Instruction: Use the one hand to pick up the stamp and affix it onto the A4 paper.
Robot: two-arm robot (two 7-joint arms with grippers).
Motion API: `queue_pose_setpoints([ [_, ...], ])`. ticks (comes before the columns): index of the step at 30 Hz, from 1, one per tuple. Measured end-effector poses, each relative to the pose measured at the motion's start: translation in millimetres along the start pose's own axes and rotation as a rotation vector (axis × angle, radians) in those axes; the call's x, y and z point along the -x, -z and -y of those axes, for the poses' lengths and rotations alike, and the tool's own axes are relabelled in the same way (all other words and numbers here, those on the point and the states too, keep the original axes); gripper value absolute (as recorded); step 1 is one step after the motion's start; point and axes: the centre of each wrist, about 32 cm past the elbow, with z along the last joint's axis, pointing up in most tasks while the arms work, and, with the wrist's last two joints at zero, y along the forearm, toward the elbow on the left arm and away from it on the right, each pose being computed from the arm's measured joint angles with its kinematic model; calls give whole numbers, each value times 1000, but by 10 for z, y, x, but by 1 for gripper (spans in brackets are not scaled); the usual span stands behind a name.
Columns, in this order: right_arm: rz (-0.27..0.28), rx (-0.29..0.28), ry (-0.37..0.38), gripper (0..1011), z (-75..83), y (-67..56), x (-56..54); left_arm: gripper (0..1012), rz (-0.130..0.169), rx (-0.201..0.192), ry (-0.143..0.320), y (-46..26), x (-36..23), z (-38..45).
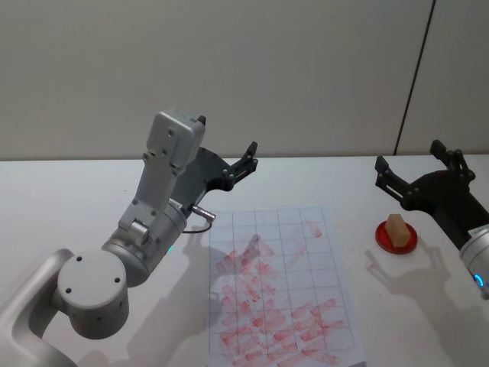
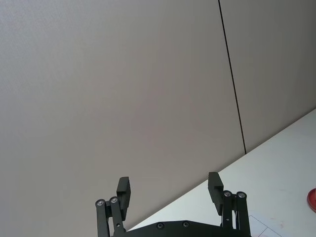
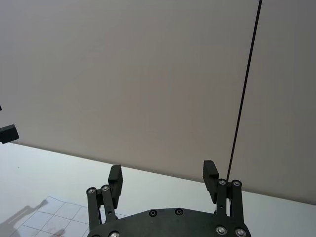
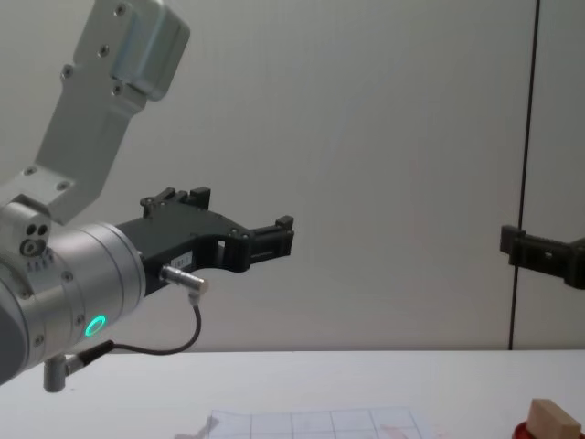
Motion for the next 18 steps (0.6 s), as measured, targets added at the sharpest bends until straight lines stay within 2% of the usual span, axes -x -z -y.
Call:
queue_pose_setpoints([
  [9, -11, 36, 30, 1001, -29, -8, 89, 1001, 0, 0, 0, 0, 0, 0],
  [18, -38, 126, 96, 1001, -80, -29, 244, 1001, 0, 0, 0, 0, 0, 0],
])
